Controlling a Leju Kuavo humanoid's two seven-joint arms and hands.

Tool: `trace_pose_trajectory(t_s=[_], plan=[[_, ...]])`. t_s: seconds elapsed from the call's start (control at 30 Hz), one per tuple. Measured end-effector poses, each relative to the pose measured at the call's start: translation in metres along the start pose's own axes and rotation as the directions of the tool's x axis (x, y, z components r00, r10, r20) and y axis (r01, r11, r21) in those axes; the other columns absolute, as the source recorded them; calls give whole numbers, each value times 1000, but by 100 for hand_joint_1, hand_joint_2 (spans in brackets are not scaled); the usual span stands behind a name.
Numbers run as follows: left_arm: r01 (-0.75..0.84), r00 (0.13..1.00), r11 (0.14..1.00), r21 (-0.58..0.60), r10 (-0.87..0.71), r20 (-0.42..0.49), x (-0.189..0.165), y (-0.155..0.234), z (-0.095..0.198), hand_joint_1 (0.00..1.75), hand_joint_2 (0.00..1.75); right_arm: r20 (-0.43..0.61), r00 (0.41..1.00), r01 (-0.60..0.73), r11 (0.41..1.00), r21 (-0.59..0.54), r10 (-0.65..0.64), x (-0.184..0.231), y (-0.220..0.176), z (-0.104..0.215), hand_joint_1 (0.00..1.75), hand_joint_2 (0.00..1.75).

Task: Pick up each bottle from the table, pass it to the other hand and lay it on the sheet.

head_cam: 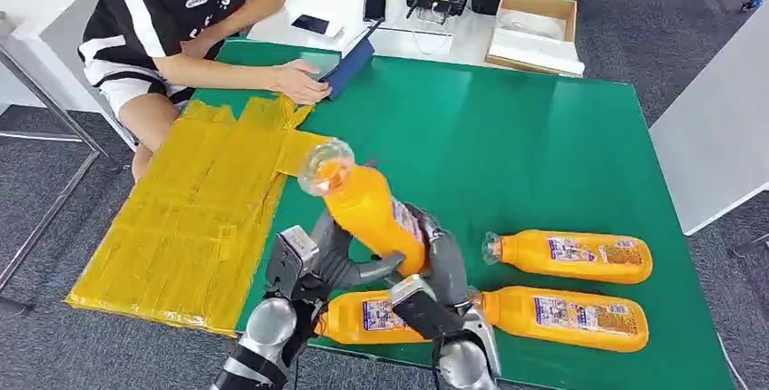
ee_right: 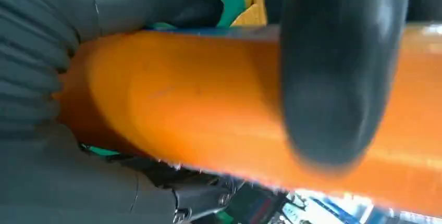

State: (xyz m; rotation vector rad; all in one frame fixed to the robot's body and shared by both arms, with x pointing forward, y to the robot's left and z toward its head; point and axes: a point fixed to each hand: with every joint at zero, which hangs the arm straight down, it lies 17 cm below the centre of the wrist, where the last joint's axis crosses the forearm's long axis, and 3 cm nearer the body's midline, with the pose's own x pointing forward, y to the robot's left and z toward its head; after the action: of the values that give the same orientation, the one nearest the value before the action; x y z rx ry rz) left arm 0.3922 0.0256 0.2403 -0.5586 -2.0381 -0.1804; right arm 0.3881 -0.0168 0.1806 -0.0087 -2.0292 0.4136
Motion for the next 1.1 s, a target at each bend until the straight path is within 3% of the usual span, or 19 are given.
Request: trace_pose_trajectory(t_s=[0.33, 0.37, 1.1], plan=[[-10, 1000, 1000, 18, 10, 0, -1, 6, 1, 0, 175, 21, 999, -37, 996, 82, 36, 5, 33, 1, 175, 175], [-10, 1000, 1000, 20, 10, 1, -1, 6, 1, 175, 175, 20, 999, -38, 995, 89, 36, 4, 36, 1, 175, 175], [-64, 998, 994, 87, 63, 19, 0, 25, 8, 175, 175, 4, 999, -54, 987, 154, 54, -6, 62, 5, 175, 175]])
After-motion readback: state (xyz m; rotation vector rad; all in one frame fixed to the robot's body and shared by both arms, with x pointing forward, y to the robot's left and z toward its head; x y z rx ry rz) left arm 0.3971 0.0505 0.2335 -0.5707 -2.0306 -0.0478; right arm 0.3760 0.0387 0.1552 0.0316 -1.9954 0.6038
